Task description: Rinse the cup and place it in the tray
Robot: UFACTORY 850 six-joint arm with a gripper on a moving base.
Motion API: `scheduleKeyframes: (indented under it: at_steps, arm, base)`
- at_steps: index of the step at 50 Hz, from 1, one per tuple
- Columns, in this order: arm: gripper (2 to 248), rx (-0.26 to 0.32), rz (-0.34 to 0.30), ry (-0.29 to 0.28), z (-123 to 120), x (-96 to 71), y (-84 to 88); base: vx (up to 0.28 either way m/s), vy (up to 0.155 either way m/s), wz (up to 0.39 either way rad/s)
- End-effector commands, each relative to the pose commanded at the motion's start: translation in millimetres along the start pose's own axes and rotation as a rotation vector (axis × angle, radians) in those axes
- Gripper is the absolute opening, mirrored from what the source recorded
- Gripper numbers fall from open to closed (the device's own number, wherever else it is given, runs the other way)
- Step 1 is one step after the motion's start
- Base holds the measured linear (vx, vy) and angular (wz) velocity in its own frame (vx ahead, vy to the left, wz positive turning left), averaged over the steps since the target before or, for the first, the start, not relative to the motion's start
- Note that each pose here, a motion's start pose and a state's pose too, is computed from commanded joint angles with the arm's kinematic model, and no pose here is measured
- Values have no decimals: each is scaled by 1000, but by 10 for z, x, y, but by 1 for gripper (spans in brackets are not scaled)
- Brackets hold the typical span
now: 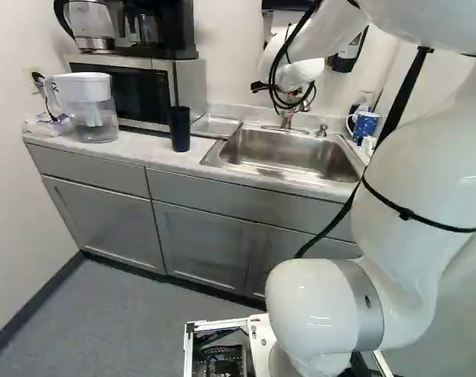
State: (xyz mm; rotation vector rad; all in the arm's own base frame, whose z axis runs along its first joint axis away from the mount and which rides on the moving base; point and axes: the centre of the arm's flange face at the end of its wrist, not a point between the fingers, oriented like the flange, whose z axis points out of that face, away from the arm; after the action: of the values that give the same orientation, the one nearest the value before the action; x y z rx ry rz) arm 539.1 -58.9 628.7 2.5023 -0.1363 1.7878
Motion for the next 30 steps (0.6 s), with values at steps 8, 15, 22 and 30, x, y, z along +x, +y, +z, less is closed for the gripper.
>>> scheduleKeyframes:
  at_steps: [8,15,22,30]
  arm:
    - [247,-9,3,1,151,49,50]
    - [247,-14,5,3,278,88,85]
    - [247,-19,7,5,404,126,119]
    - [247,-24,8,8,538,164,153]
  base:
    - [0,0,0]
    - [0,0,0]
    - [0,0,0]
    - [0,0,0]
